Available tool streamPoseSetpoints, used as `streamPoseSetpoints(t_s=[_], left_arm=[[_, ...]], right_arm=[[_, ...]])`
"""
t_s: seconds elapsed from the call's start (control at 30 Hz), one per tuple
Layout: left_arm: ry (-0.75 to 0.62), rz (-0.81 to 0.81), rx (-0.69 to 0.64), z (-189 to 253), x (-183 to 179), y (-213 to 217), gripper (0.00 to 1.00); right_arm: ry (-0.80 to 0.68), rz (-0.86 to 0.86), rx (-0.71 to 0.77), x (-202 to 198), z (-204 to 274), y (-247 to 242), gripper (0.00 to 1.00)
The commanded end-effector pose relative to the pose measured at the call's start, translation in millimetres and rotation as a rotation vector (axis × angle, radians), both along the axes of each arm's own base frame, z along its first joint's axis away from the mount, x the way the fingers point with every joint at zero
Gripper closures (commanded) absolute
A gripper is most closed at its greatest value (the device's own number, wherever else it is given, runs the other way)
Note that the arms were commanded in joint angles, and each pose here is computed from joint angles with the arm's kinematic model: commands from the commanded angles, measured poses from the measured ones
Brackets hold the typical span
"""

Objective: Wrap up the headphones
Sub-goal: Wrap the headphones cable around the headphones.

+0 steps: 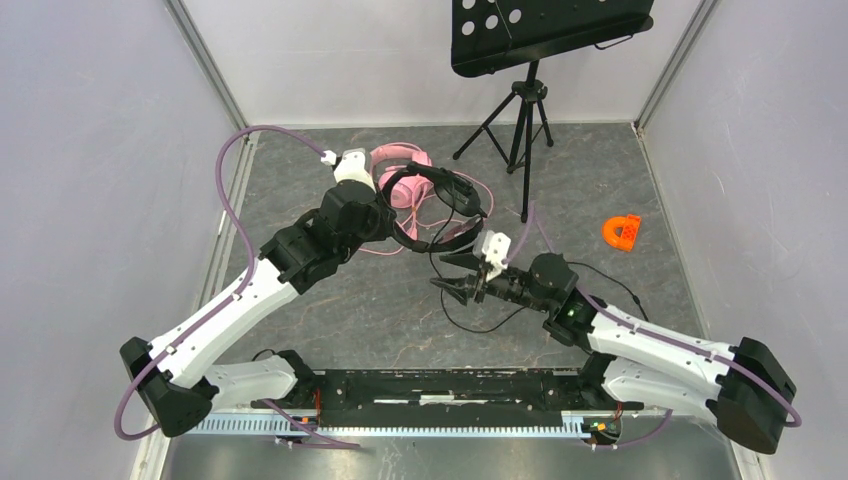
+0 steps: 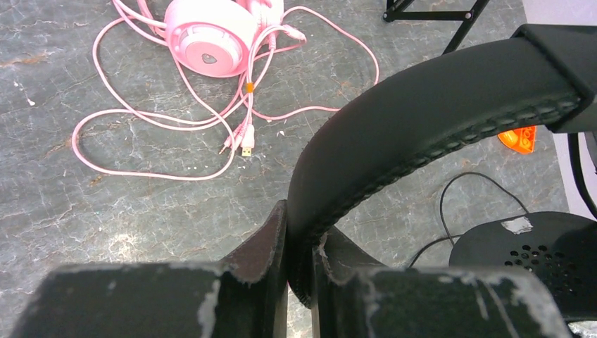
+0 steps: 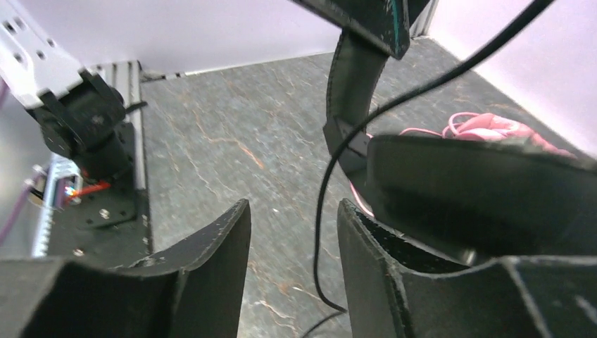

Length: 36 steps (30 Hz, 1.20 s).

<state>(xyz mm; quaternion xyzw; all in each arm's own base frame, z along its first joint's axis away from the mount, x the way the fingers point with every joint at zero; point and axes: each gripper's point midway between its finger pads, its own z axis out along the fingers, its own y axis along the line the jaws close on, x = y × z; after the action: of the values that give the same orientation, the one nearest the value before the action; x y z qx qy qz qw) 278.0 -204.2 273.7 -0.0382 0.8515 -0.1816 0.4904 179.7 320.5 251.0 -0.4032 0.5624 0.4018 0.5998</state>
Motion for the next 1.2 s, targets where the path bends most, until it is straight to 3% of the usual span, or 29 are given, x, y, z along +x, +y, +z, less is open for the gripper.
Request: streamPoseSetpoints(t_s=[0.0,0.37,0.53,0.77,1.17], left_arm=[[-0.068,0.014,-0.162,38.2,7.1,-12.8,0.98],[-0.054,-0.050,-0.244,46.9,0.6,-28.8,0.98],[-0.058,-0.051,-0.230,50.9,0.7,-27.4,0.98],[-0.047,-0.064,-0.246,51.5,-2.0,-29.9,0.98],[-0.085,-0.068,-0.274,74.4,-1.8,-29.7,0.98]], right_arm=[[-0.261,-0.022,0.070,-0.9,20.2,-11.4,0.45],[-0.429,-0.009,0.119,2.6,-4.1,-1.5,0.33],[-0.437,-0.032,0.135,14.2,-6.3,8.4,0.36],[-0.399,-0.020,0.190,6.5,-18.1,3.3,0.48],[-0.361,-0.009,0.121,11.1,-49.4,10.2,0.46]])
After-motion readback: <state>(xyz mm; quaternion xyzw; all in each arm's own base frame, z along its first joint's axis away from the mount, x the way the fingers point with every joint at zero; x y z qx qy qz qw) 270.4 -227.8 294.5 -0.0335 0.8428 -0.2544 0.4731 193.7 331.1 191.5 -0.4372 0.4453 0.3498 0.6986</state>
